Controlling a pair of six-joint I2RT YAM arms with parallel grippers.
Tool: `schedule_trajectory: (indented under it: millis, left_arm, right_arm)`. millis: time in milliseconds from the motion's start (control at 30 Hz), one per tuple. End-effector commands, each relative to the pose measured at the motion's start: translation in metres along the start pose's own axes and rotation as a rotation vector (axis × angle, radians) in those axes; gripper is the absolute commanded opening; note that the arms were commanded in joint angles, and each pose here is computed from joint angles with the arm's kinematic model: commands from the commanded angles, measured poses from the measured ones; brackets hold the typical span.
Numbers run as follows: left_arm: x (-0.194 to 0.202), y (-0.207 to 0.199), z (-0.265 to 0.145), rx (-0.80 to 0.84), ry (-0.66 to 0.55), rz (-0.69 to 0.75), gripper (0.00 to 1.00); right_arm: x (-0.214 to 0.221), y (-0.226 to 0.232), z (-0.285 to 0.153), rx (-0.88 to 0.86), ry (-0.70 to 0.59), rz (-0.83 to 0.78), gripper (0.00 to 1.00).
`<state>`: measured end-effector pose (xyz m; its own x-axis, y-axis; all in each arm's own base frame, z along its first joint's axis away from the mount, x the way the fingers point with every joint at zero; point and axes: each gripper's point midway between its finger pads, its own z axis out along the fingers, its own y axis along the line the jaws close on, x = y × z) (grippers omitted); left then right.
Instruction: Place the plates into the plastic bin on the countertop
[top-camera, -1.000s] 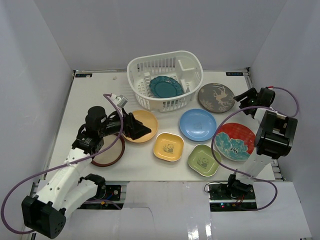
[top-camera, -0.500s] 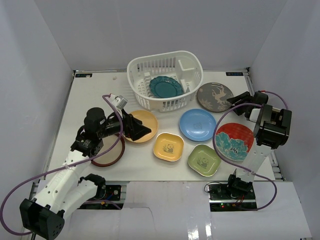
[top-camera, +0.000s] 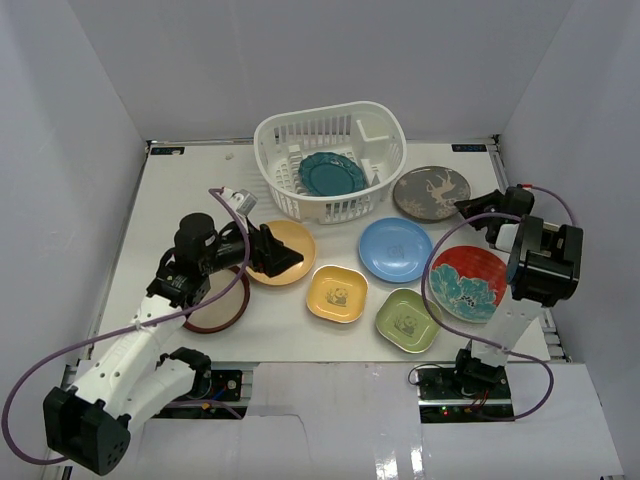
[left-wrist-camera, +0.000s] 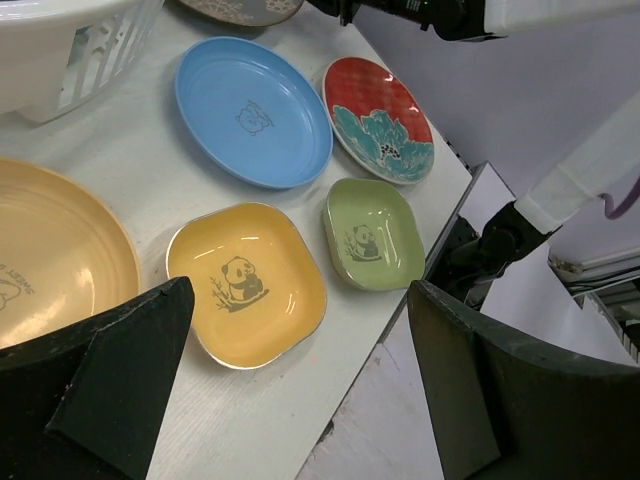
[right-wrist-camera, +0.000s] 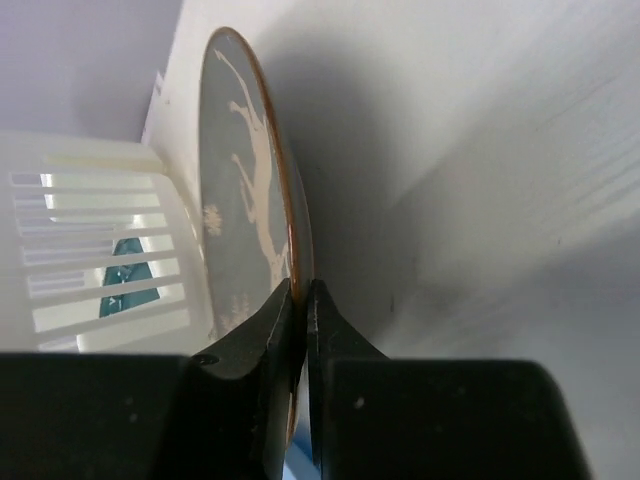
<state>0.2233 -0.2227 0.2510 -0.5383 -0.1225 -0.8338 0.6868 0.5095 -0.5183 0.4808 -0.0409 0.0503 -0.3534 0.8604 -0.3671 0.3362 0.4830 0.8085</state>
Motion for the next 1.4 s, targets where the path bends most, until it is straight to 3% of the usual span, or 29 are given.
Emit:
schedule_trajectory:
  millis: [0, 133, 300, 400, 533, 667, 1000, 1100, 1233, 1267, 1333, 1367]
  left_arm:
    - [-0.01, -0.005, 0.003, 0.013, -0.023, -0.029, 0.98]
    - [-0.026, -0.01, 0.008, 0.018, -0.034, -0.074, 0.98]
    - [-0.048, -0.02, 0.016, 0.04, -0.037, -0.151, 0.97]
    - [-0.061, -0.021, 0.025, 0.047, -0.041, -0.212, 0.96]
    - [-0.08, -0.022, 0.04, 0.066, -0.059, -0.248, 0.96]
    - [-0.1, -0.017, 0.064, 0.06, -0.065, -0.24, 0.95]
    - [-0.1, 0.055, 0.145, -0.096, -0.002, -0.218, 0.9]
    - [-0.102, 0.064, 0.153, -0.106, -0.02, -0.211, 0.68]
    - [-0.098, 0.065, 0.155, -0.1, -0.02, -0.23, 0.12]
    - [-0.1, 0.068, 0.155, -0.117, -0.031, -0.229, 0.0]
    - [-0.117, 0.065, 0.155, -0.099, -0.073, -0.217, 0.0]
    - [-0.121, 0.066, 0.156, -0.098, -0.08, -0.223, 0.0]
  right_arm:
    - [-0.059, 0.057, -0.035, -0.072, -0.234, -0.114, 0.08]
    - [-0.088, 0.124, -0.09, -0.187, -0.372, -0.189, 0.08]
    - [-0.1, 0.16, -0.153, -0.214, -0.511, -0.22, 0.08]
    - [-0.088, 0.177, -0.183, -0.28, -0.513, -0.24, 0.08]
    - [-0.046, 0.211, -0.207, -0.438, -0.4, -0.282, 0.08]
    - [0.017, 0.248, -0.219, -0.602, -0.184, -0.325, 0.08]
    - [0.126, 0.286, -0.234, -0.865, 0.187, -0.282, 0.08]
    - [0.138, 0.28, -0.228, -0.852, 0.223, -0.282, 0.08]
    - [0.149, 0.271, -0.222, -0.845, 0.272, -0.27, 0.08]
    - [0.15, 0.268, -0.22, -0.837, 0.275, -0.27, 0.13]
    - [0.151, 0.261, -0.215, -0.808, 0.263, -0.29, 0.31]
    - [0.151, 0.26, -0.216, -0.804, 0.258, -0.306, 0.51]
